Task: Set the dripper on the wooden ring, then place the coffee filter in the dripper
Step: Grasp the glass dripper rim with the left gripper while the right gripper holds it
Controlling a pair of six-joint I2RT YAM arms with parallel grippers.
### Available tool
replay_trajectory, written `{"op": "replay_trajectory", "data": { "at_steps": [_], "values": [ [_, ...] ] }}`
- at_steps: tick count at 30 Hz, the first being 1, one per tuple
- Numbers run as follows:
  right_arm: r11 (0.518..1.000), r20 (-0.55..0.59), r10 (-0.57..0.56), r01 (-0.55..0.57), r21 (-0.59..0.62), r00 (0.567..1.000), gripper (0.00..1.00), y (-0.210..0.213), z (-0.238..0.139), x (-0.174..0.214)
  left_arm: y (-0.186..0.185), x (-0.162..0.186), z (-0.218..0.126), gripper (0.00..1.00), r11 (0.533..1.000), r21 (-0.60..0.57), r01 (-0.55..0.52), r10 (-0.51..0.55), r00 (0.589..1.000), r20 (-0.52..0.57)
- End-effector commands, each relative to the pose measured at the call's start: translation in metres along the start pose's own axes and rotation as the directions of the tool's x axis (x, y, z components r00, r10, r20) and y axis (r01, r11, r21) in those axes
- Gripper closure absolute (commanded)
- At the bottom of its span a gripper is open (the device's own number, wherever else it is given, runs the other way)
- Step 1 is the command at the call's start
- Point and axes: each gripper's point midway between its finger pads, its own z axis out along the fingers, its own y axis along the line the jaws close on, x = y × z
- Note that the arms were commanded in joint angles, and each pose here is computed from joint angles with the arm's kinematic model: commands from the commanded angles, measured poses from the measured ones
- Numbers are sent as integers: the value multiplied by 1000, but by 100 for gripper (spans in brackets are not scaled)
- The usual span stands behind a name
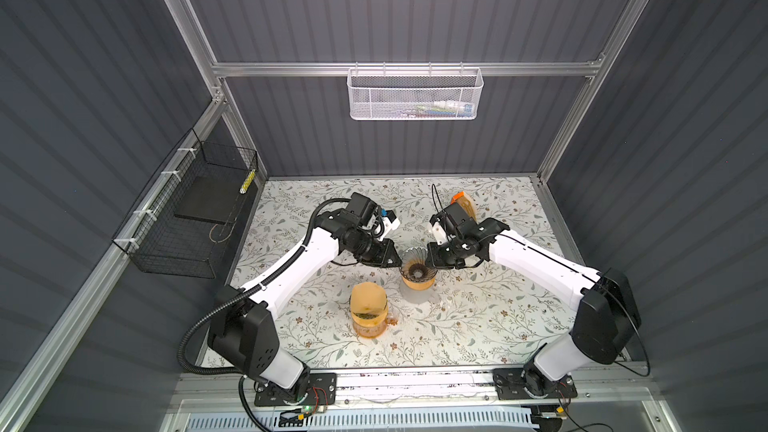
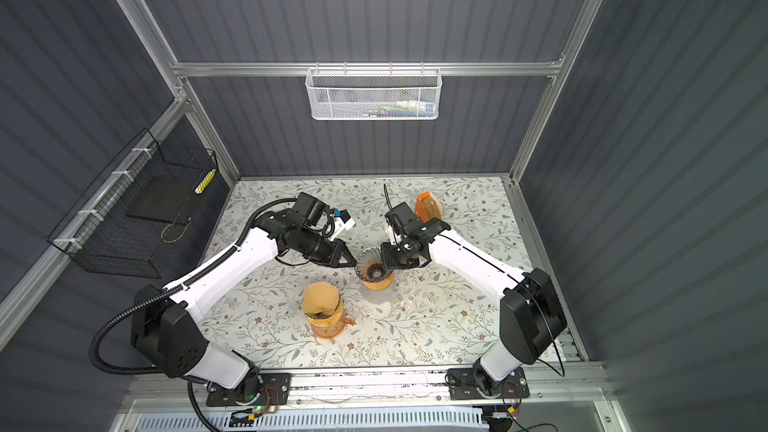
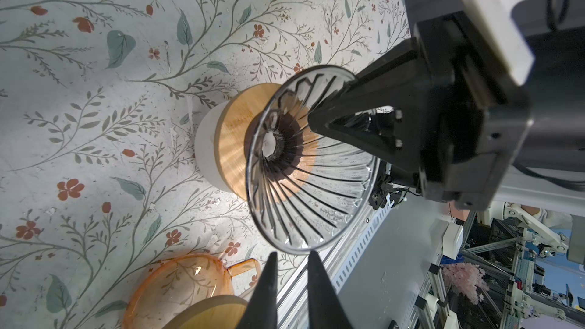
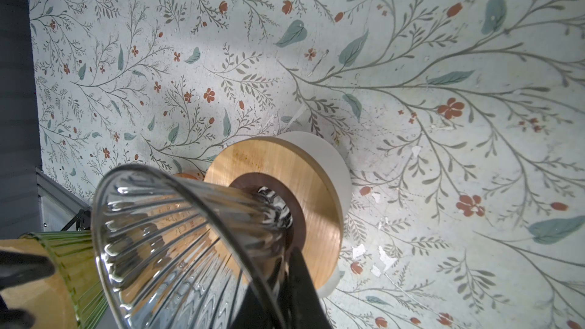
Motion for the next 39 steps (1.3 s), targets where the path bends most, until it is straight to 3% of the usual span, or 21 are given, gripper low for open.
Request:
{"op": "replay_trajectory", "data": {
  "at_steps": [1,7,22,39],
  "values": [
    [999,-29,8,-7,34,1000,100,-9,12,8,-2,-2,1,81,1000,-8,-26,26,1000,-11],
    [999,-38,10,-9,33,999,100,-10,17,10,14,-11,1,81,995,-104,-3,5,1000,22],
    [999,-59,20,-17,50,998,100,-17,26,16,24,-17,12,83,992,-124,23,-22,1000,15],
    [992,-145,47,-29,123,988,100,-36,45,36,35,0,30,86,988,-142,55,-61,997,-40]
  ]
}}
